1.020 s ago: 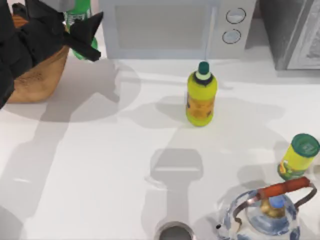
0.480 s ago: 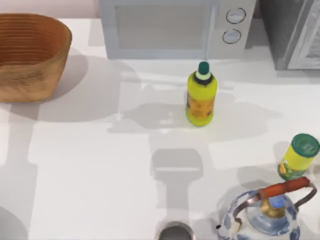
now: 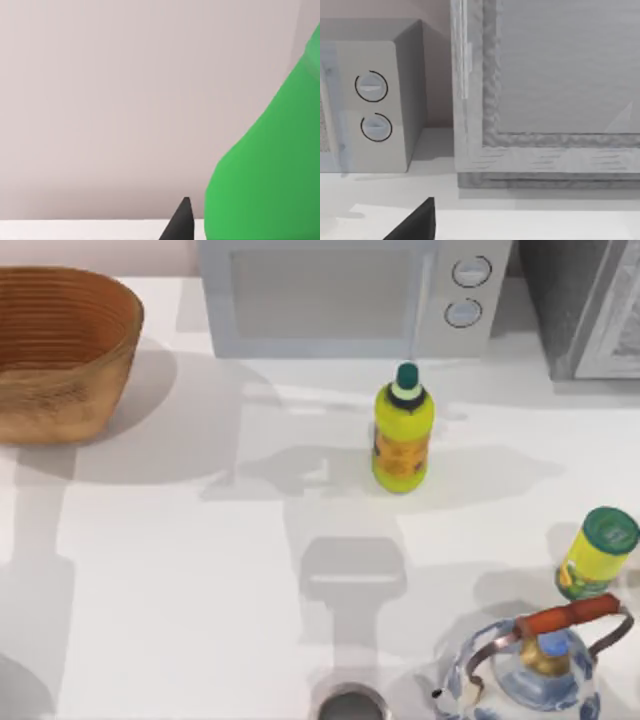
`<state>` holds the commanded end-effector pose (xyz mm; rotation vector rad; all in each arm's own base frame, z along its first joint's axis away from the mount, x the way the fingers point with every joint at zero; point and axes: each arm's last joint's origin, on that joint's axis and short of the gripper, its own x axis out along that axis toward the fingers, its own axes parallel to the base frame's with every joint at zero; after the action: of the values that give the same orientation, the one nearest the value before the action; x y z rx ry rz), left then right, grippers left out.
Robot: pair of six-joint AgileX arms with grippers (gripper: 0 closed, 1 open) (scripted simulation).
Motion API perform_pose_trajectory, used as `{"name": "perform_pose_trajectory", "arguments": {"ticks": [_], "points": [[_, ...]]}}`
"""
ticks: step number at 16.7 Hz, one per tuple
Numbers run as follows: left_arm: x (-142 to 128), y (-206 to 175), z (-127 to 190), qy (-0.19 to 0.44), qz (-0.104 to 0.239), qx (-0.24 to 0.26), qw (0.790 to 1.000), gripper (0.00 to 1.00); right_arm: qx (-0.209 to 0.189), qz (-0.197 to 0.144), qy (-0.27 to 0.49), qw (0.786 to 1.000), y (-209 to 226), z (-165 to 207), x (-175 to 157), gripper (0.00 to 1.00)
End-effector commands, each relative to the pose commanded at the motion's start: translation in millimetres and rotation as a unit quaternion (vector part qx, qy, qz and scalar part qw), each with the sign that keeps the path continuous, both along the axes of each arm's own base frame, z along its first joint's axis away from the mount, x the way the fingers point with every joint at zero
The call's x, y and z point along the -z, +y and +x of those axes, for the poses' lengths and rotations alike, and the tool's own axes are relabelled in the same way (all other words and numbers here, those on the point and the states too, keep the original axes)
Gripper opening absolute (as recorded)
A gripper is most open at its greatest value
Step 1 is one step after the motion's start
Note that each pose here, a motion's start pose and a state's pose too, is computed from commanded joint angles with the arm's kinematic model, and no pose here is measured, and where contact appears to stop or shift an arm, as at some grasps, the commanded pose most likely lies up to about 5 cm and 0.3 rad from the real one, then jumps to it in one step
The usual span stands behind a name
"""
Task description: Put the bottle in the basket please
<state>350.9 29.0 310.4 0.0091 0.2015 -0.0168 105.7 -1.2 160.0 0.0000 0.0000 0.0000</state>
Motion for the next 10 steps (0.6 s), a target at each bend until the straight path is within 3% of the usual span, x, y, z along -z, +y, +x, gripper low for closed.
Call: {"name": "perform_pose_trajectory", "arguments": {"ticks": [6, 10], "points": [[32.7, 0.3, 35.1, -0.002, -0.001, -0.001, 1.000, 0.00, 0.000, 0.000, 0.000, 1.000, 0.0, 0.0, 0.0, 1.00], [34.9, 0.3, 37.3, -0.003, -0.001, -0.001, 1.000, 0.00, 0.000, 0.000, 0.000, 1.000, 0.0, 0.0, 0.0, 1.00]]}}
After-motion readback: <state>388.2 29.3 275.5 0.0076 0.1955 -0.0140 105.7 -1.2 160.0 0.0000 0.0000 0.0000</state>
